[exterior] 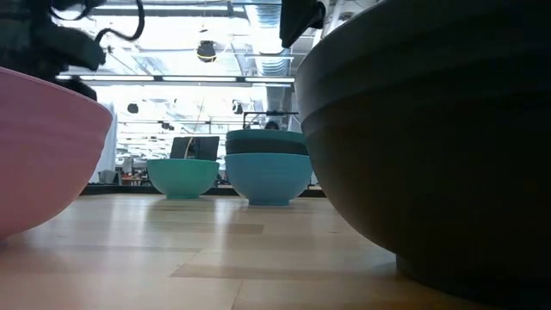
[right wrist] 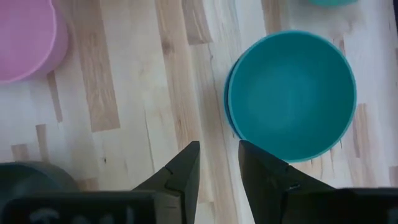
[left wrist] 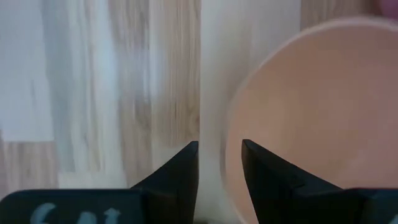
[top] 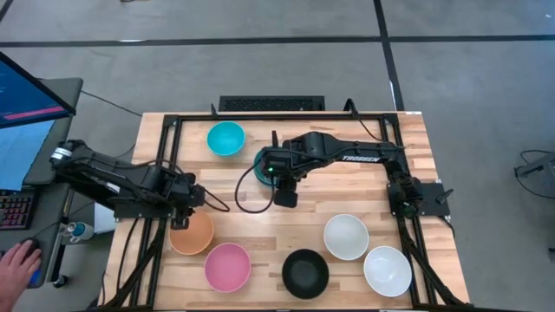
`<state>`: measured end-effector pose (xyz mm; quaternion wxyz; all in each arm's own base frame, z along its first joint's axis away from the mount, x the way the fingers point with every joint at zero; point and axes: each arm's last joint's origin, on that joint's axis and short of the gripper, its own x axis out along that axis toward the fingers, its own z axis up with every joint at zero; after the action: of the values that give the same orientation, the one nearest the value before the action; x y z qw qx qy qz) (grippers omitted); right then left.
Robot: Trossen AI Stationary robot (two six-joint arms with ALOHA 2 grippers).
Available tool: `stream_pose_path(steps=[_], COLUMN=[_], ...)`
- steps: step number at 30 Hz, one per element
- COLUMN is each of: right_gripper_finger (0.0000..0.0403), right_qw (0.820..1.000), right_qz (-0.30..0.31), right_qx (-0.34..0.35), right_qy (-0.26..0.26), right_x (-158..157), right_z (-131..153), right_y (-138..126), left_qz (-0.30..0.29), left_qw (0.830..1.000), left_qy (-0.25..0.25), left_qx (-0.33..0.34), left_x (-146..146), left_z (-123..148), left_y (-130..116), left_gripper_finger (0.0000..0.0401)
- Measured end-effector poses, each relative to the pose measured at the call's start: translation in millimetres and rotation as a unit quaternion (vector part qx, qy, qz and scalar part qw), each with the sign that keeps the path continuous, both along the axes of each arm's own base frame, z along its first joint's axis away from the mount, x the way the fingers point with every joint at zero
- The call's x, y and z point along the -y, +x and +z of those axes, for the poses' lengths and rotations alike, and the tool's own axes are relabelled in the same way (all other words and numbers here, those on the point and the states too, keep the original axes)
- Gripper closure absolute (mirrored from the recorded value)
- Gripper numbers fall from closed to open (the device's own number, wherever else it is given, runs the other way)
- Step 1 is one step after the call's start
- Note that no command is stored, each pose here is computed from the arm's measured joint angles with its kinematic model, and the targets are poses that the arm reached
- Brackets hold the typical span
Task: Nest bowls inside each other
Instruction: Stack the orange bowl on top of the blue bowl
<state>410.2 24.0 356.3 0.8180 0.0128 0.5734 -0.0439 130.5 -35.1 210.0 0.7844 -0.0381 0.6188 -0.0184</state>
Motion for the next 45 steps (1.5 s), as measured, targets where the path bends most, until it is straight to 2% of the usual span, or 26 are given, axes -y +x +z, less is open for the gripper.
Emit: stream_pose_path(steps=[4,7,11,16,34,37,41,45], right_gripper_finger=[0.0269,0.0269,0.0270,0.0268,0.0270,0.0268,0.0269,0.0270], right_qw=[1.000,1.000,1.000,1.000,1.000,1.000,1.000,1.000], right_qz=[0.000,0.001,0.002,0.004,0.005,0.005,0.005,-0.021], right_qx=[0.002,0.003,0.004,0.004,-0.001,-0.001,-0.002,-0.021], right_qy=[0.000,0.000,-0.001,-0.001,-0.002,-0.002,-0.002,-0.010], right_x=[0,0,0,0,0,0,0,4], right_z=[0,0,0,0,0,0,0,-1], right_y=[0,1,1,1,0,0,0,-4], left_qz=[0.005,0.033,0.056,0.058,0.067,0.076,0.093,0.127], left_qw=[0.999,0.998,0.997,0.998,0.998,0.997,0.995,0.992], left_qy=[-0.014,-0.019,-0.004,0.013,0.005,0.015,0.021,0.004], left_qx=[-0.040,-0.053,-0.045,-0.022,-0.019,-0.011,-0.009,0.014], left_x=[2,3,4,5,4,3,-2,-4], left_z=[-12,-16,-19,-22,-24,-24,-23,-21], left_y=[4,7,13,22,27,28,29,34], left_gripper_finger=[0.0289,0.0289,0.0289,0.0289,0.0290,0.0310,0.0380,0.0396])
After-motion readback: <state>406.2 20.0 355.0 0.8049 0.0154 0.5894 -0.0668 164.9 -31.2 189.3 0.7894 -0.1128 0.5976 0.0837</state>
